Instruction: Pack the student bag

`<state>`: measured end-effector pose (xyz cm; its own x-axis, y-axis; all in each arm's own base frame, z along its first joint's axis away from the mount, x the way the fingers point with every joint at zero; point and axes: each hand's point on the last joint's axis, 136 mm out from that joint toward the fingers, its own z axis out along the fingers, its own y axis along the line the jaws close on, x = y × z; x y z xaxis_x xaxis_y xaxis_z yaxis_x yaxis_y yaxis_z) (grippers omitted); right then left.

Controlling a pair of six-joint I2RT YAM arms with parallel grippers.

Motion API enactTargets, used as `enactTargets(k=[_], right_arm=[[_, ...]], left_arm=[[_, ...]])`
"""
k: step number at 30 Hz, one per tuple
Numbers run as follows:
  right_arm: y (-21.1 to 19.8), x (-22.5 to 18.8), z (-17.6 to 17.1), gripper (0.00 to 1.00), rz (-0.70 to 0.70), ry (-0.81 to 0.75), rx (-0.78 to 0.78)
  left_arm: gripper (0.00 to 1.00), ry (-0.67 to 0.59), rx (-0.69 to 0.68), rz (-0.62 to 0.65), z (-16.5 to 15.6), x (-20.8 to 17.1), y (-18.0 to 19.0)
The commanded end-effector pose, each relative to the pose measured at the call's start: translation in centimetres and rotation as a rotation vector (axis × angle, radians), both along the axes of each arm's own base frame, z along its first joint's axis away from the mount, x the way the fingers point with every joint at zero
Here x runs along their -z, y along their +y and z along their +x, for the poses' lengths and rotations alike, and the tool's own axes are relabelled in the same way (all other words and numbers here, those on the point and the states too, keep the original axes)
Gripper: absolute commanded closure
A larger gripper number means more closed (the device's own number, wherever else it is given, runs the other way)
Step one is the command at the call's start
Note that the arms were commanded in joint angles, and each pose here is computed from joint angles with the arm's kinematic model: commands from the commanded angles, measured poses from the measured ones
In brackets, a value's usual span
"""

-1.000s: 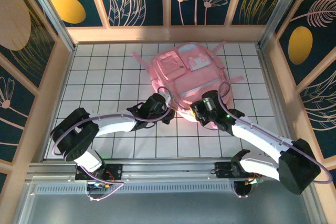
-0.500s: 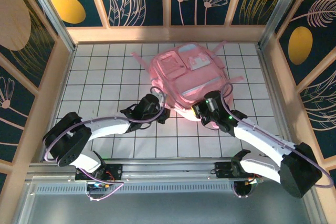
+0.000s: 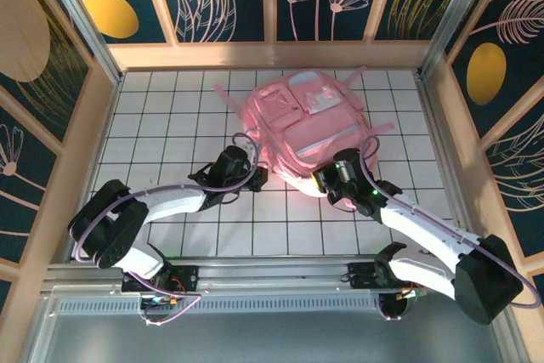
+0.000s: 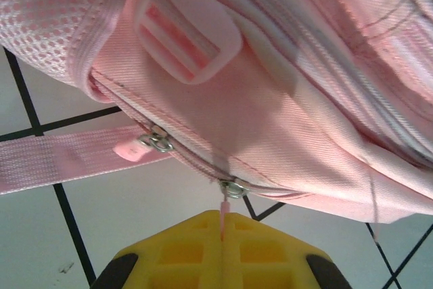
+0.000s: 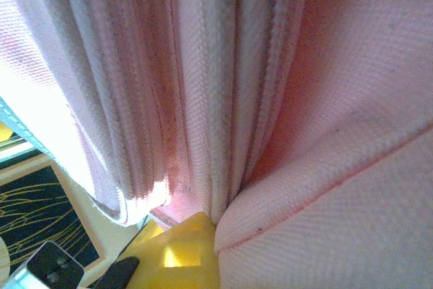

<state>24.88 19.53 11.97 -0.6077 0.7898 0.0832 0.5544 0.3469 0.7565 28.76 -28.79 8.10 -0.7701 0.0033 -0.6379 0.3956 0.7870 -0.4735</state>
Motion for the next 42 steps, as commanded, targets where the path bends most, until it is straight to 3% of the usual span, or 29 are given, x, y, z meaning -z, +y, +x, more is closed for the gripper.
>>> enactTargets(k=[1,16,19,22,23,27,31,36,42], right_arm=[[-1.0,-1.9,1.2,1.0,-0.006,-0.085,0.038],[0.1,-1.9,1.3,0.99,-0.008,-0.093,-0.028],[0.9,-2.6,1.5,0.63,-0.049,-0.129,-0.11],[1.4,-3.5,1.6,0.36,-0.145,-0.168,-0.229],[1.7,-4.2,1.5,0.32,-0.174,-0.197,-0.285],[0.7,-6.5,1.0,0.22,-0.331,-0.282,-0.382],[-2.1,-8.4,1.2,0.16,-0.438,-0.371,-0.305],[-4.1,-9.7,1.7,0.18,-0.475,-0.45,-0.199],[-4.8,-9.0,2.4,0.19,-0.522,-0.452,-0.179]], left_arm=[[1.0,-0.003,-0.062,0.046,1.4,0.9,1.3],[1.0,-0.017,-0.143,0.063,3.4,1.4,3.3],[1.0,-0.022,-0.15,0.079,3.5,1.2,3.6],[1.0,-0.021,-0.181,0.087,3.6,0.8,4.5],[1.0,-0.02,-0.195,0.084,3.6,0.6,4.9],[1.0,-0.035,-0.286,0.066,3.6,-0.5,7.6],[1.0,-0.032,-0.372,0.064,3.1,-0.3,10.2],[1.0,0.001,-0.487,0.067,1.8,0.3,13.5],[1.0,-0.044,-0.628,0.051,0.6,-1.0,17.3]])
